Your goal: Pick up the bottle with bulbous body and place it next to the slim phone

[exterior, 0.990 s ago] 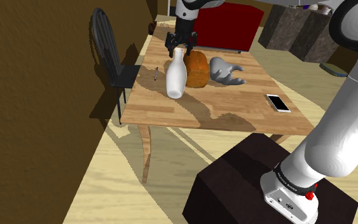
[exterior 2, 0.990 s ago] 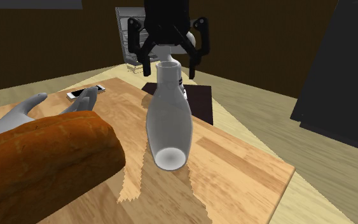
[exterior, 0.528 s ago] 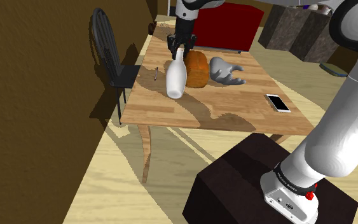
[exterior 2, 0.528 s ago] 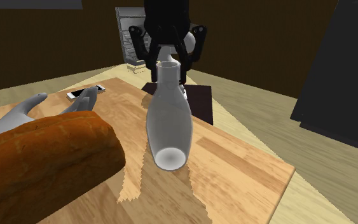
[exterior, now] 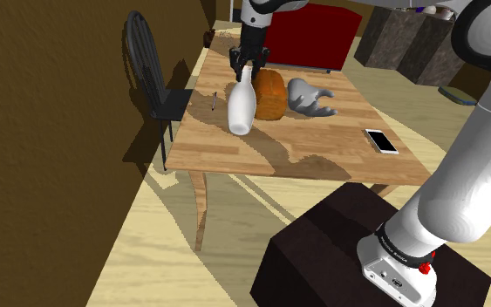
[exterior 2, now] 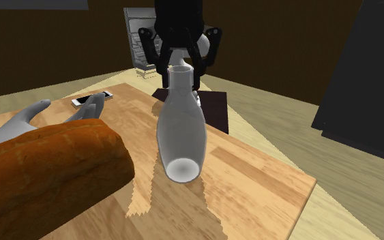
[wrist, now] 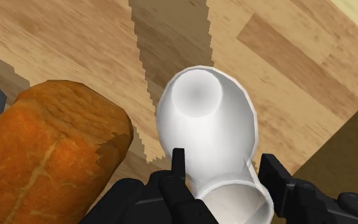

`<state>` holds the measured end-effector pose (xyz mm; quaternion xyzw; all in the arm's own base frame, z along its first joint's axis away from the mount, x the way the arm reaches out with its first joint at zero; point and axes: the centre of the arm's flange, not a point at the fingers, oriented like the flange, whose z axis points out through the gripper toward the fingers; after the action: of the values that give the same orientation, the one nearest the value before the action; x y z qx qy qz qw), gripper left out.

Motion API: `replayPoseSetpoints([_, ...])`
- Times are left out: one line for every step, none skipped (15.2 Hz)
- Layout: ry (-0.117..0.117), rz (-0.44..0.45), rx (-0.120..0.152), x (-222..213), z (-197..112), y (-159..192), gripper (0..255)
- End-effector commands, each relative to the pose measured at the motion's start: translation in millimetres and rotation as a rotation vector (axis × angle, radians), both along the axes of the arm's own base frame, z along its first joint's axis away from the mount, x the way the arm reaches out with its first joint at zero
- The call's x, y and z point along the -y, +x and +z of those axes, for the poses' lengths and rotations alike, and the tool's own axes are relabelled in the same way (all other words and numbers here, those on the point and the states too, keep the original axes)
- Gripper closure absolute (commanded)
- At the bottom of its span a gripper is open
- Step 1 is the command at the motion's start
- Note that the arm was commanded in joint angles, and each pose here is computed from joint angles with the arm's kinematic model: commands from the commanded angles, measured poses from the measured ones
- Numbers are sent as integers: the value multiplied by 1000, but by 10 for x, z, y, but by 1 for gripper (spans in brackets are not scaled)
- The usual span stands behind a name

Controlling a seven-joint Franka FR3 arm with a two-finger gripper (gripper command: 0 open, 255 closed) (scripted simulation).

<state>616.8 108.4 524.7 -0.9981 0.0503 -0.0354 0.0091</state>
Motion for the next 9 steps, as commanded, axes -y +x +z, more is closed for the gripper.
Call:
replayPoseSetpoints([0,0,0,1,50,-1,255])
replayPoseSetpoints([0,0,0,1,103,-1,255])
replayPoseSetpoints([0,0,0,1,156,0,255])
replayPoseSetpoints([0,0,0,1,209,0,255])
replayPoseSetpoints([0,0,0,1,262,0,255])
replayPoseSetpoints([0,0,0,1,315,0,255])
replayPoseSetpoints([0,0,0,1,367,0,255])
replayPoseSetpoints([0,0,0,1,420,0,255])
replayPoseSetpoints([0,0,0,1,473,0,255])
